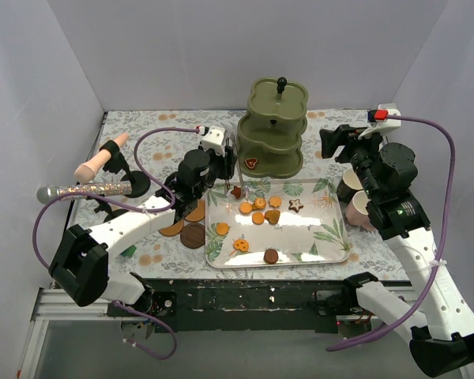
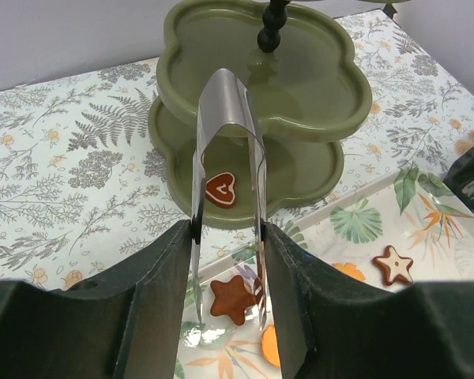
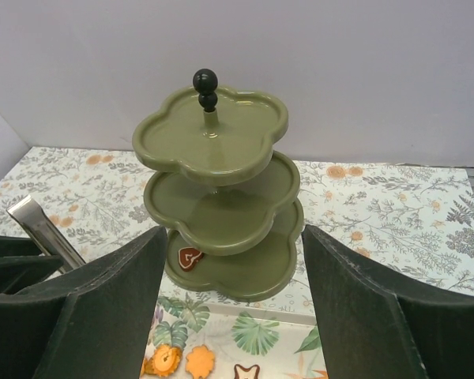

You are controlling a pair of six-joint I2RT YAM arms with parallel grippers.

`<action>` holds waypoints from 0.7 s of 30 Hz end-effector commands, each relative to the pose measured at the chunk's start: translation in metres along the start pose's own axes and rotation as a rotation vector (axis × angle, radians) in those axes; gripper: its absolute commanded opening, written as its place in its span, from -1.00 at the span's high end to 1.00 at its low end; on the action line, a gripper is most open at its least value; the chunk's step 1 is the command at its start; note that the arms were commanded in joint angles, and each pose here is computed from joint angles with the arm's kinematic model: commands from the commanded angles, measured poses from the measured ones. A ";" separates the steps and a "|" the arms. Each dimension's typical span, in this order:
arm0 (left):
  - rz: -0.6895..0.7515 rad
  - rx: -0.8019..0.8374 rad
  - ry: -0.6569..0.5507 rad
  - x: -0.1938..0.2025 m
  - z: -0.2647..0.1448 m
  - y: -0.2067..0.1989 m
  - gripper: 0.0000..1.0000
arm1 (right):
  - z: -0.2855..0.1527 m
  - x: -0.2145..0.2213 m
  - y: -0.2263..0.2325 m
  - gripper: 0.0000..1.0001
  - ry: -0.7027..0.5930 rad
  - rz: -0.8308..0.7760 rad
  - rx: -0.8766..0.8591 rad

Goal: Serve the afternoon tea
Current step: Move the desert table to the center of the board, then adjust the clamp.

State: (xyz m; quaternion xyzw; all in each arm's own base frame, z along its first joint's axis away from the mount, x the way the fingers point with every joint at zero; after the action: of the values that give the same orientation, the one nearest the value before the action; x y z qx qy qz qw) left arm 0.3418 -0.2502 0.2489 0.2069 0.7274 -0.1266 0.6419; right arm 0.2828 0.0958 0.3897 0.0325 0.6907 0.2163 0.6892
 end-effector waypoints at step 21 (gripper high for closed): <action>0.026 0.039 -0.038 -0.009 0.018 -0.007 0.16 | 0.002 -0.001 0.002 -0.55 -0.014 0.011 -0.006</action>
State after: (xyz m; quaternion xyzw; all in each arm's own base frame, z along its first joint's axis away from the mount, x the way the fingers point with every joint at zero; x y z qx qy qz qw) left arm 0.3490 -0.2631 0.2297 0.2301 0.7311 -0.1324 0.6285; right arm 0.2853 0.0967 0.3793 0.0318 0.7021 0.2122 0.6790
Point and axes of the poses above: each gripper's point midway between its finger pads, its own z axis out along the fingers, its own y axis along the line the jaws close on, x = y × z, the point moved 3 cm from there along -z, back along the fingers, and after that the axes turned 11 degrees about z, right-handed, at the moved point
